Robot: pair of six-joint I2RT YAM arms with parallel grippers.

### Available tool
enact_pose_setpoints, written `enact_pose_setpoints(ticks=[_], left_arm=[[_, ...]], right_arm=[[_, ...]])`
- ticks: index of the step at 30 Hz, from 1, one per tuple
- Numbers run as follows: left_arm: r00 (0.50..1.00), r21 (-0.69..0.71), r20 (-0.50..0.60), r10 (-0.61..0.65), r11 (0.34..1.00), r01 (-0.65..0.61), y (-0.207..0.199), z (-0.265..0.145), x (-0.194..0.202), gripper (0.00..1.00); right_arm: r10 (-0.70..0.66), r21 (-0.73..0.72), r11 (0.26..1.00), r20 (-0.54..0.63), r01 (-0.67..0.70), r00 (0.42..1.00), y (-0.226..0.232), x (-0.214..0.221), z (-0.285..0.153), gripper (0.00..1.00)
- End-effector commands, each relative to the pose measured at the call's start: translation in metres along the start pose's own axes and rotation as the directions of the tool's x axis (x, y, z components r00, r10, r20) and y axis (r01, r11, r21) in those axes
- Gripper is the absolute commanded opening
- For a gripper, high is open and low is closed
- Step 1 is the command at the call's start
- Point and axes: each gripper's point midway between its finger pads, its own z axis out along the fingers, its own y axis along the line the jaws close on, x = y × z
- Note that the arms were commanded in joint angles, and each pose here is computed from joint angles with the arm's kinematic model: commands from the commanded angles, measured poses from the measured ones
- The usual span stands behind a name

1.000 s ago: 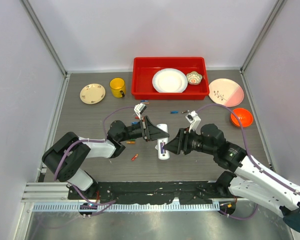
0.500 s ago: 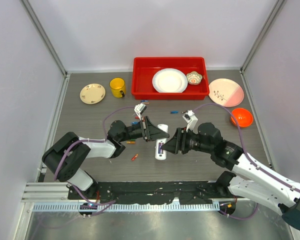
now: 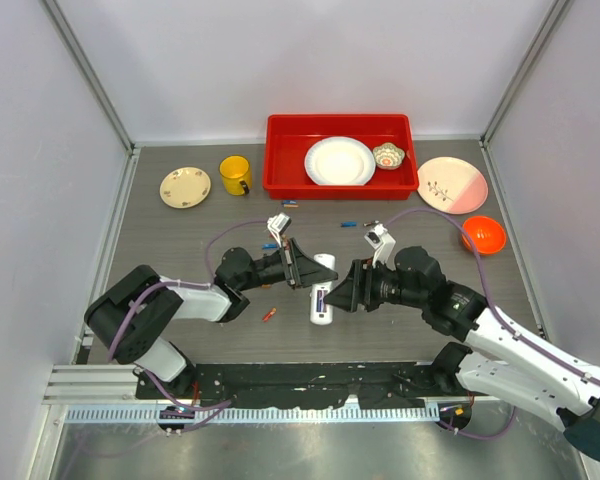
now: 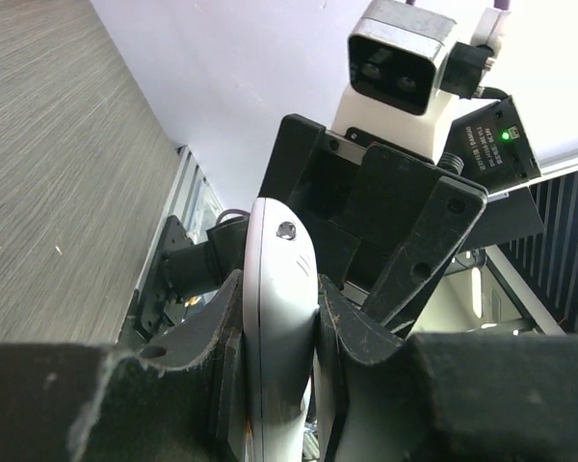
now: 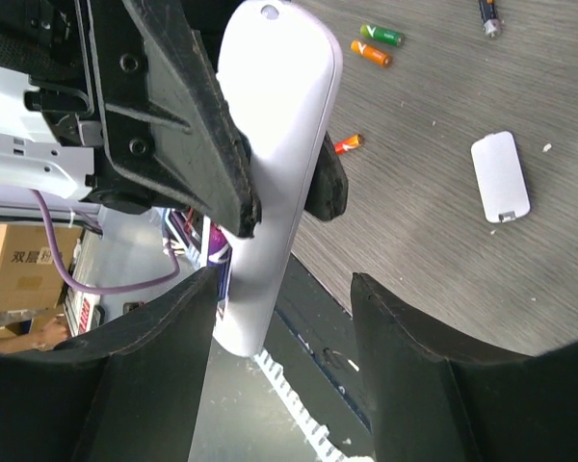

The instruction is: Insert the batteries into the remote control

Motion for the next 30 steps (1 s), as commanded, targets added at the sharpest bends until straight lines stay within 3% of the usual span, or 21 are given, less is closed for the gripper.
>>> enact_pose_setpoints(ticks=[1,7,11,16,20,24,30], left_arm=[[0.977,0.182,0.129,0.17,0.964,-0.192,-0.05,-0.009,-0.023,0.0],[0.969,0.123,0.178,0.17,0.974,-0.193,-0.039,-0.016,-0.035,0.0],[0.964,0.089,0.193,0.185,0.975,-0.205,-0.035,-0.017,-0.037,0.0],[0.96,0.076,0.202,0.196,0.974,-0.215,-0.036,-0.018,-0.038,0.0],[0.948,0.017,0.227,0.223,0.972,-0.232,-0.031,-0.026,-0.04,0.0],[0.928,-0.142,0.284,0.24,0.968,-0.207,-0.007,-0.048,-0.053,0.0],[0.863,-0.348,0.422,0.278,0.929,-0.129,0.01,-0.107,-0.077,0.0]], right_arm=[[-0.073,-0.058,0.996,0.022,0.074,0.997,0.023,-0.014,-0.016,0.64],[-0.088,-0.041,0.995,0.063,0.09,0.994,0.023,-0.022,-0.024,0.66],[-0.03,-0.064,0.997,0.053,0.034,0.998,0.016,-0.012,-0.012,0.65],[0.039,-0.11,0.994,0.136,-0.024,0.99,0.018,-0.023,-0.002,0.65],[0.02,-0.011,1.0,0.251,-0.018,0.968,-0.001,-0.041,-0.006,0.64],[-0.016,0.13,0.991,0.301,-0.025,0.954,-0.029,-0.046,-0.01,0.64],[-0.107,0.342,0.939,0.192,0.036,0.976,-0.079,-0.033,0.014,0.62]])
